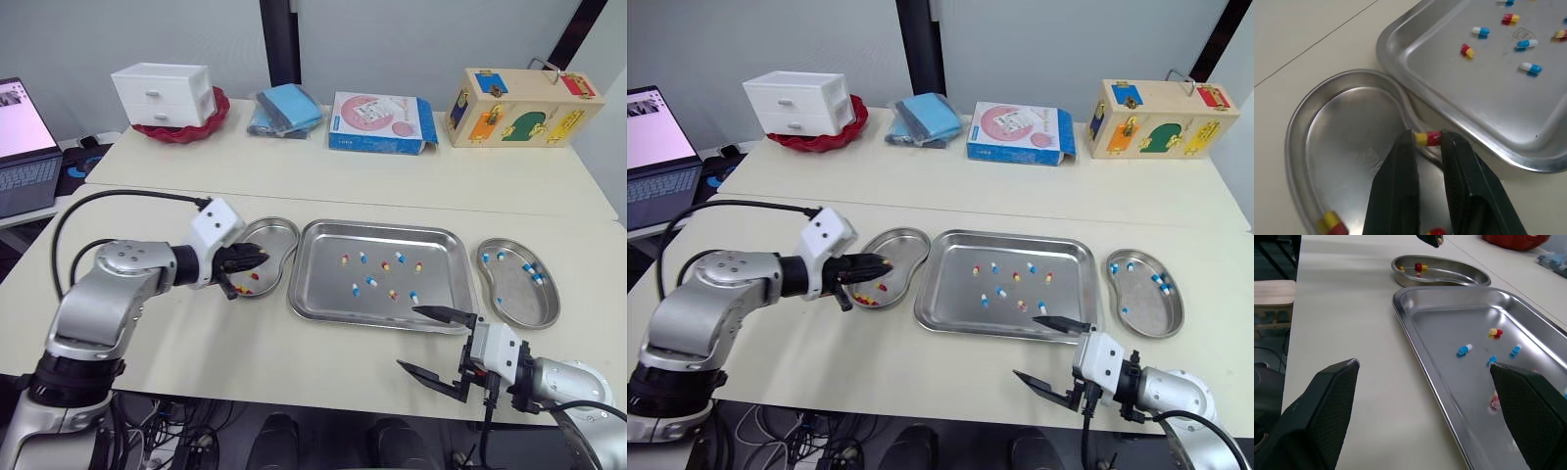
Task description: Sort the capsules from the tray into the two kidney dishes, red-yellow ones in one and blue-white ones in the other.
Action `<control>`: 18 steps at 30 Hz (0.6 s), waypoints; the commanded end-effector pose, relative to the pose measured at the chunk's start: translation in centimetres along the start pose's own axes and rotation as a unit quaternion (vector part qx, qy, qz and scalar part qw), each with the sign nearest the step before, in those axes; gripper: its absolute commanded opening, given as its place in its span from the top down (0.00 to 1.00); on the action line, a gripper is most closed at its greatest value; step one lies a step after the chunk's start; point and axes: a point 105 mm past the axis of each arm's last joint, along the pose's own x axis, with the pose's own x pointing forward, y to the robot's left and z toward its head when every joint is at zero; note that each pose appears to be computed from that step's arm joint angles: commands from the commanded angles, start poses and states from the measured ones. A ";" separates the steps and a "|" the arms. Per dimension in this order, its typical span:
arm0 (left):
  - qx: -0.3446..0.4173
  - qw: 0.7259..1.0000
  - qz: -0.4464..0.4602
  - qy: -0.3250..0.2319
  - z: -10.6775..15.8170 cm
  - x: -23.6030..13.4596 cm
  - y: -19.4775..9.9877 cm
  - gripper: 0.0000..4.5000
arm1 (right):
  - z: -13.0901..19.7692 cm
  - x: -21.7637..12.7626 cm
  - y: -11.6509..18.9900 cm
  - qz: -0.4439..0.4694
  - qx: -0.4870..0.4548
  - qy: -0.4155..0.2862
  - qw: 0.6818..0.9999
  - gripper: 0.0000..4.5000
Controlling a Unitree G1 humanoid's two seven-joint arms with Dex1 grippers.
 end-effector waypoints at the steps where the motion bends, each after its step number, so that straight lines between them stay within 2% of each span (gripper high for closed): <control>1: 0.007 0.999 0.040 -0.024 0.4 -1.3 1.1 0.92 | 0.4 0.6 0.0 0.005 -0.004 -0.014 1.000 0.00; 3: -0.007 0.998 0.054 -0.039 0.0 -1.4 1.5 0.92 | 0.4 0.9 -0.1 0.006 -0.004 -0.015 1.000 0.00; 4: -0.014 0.997 0.059 -0.046 -0.1 -1.3 1.7 0.80 | 0.4 1.0 -0.2 0.006 -0.004 -0.016 1.000 0.00; 6: -0.013 0.997 0.050 -0.052 -0.4 -1.0 1.5 0.74 | 0.4 1.2 -0.3 0.006 -0.004 -0.017 1.000 0.00; 16: -0.016 0.997 0.030 -0.074 -0.2 -0.8 1.7 0.01 | 0.6 1.4 -0.4 0.008 -0.005 -0.015 1.000 0.00; 18: -0.021 0.996 0.024 -0.083 -0.1 -1.1 1.5 0.01 | 0.7 1.4 -0.4 0.005 -0.006 -0.014 1.000 0.00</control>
